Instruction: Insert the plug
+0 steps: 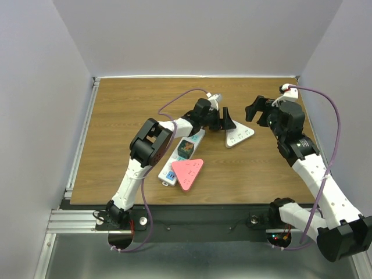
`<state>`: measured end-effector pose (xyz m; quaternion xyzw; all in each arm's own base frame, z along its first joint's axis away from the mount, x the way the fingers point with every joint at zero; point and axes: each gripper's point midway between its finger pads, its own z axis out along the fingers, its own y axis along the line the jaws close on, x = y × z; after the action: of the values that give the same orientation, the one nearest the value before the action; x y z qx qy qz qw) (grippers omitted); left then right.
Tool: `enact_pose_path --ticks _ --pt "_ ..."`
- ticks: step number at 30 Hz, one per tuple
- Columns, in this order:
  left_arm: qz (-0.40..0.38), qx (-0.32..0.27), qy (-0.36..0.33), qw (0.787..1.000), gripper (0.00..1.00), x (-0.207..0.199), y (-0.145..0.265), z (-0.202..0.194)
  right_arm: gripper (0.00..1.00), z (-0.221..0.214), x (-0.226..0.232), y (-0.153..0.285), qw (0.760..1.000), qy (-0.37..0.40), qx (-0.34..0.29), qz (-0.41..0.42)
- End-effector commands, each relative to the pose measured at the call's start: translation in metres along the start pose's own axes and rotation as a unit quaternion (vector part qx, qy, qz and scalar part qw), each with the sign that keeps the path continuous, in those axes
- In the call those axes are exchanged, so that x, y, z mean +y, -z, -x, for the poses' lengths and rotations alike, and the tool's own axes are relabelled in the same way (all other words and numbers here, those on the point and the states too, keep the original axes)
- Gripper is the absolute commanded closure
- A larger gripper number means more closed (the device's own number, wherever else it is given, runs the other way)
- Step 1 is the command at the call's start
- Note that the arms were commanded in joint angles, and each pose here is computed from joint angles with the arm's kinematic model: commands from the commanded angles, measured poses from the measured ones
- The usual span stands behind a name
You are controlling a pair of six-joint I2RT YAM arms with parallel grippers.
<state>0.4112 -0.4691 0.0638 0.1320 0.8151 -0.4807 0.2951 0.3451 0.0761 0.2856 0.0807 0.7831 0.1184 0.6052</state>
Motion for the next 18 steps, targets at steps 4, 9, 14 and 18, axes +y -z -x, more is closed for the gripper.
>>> enact_pose_path --ticks 4,9,14,18 --pt "-0.047 -0.013 0.015 0.999 0.37 -0.012 -0.004 0.011 0.0 0.021 0.004 0.003 0.999 0.004 -0.034 0.007" --pt "-0.076 -0.011 0.025 0.997 0.59 -0.021 -0.005 0.009 0.0 0.018 0.004 0.002 0.999 0.005 -0.03 0.009" --pt "-0.108 -0.021 0.029 0.993 1.0 -0.039 0.005 0.017 0.0 0.019 0.005 0.001 1.0 0.002 -0.03 0.011" --pt "-0.171 -0.073 0.024 0.982 1.0 -0.078 0.036 0.055 0.0 0.027 0.011 -0.002 0.999 -0.009 -0.032 0.019"
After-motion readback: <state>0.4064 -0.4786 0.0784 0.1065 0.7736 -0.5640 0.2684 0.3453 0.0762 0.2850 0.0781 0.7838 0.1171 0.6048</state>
